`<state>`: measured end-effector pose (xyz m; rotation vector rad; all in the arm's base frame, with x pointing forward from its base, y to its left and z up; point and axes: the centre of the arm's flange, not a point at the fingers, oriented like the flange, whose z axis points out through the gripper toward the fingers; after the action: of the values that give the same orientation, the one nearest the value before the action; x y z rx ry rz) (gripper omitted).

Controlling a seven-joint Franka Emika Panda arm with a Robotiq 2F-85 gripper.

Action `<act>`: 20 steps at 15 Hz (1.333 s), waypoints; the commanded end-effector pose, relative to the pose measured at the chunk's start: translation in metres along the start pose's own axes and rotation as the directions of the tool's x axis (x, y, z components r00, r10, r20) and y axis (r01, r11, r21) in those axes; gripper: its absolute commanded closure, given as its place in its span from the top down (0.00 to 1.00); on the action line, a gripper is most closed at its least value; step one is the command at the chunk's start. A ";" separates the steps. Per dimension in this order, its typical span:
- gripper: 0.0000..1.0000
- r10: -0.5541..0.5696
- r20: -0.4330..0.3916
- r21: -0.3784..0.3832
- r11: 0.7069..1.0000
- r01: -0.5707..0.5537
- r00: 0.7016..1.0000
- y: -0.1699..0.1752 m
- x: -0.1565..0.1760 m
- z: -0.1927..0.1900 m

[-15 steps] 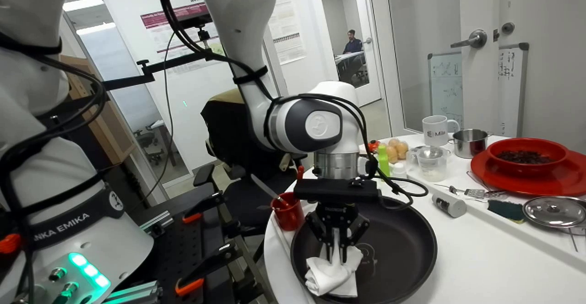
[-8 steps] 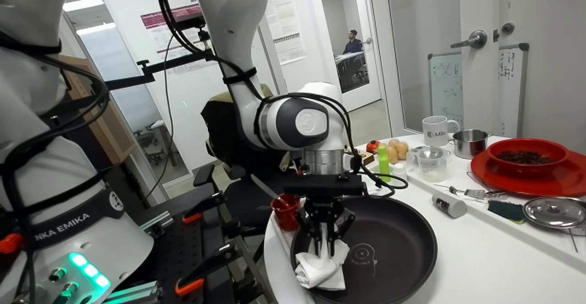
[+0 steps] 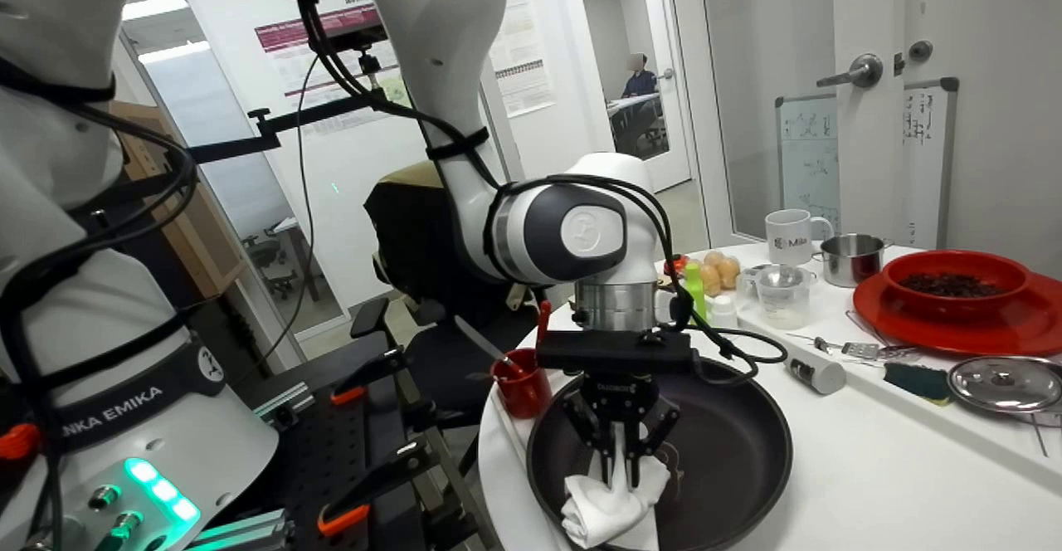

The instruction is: Wipe the pan with the white towel

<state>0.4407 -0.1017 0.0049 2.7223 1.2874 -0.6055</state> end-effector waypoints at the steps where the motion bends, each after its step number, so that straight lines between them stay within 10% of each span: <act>1: 0.09 0.090 -0.023 0.006 0.996 -0.090 0.996 0.032 -0.004 0.000; 20: 0.09 0.257 -0.031 -0.032 0.966 -0.258 0.966 0.085 -0.005 0.019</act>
<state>0.4829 -0.1541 -0.0002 2.8315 1.0007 -0.5108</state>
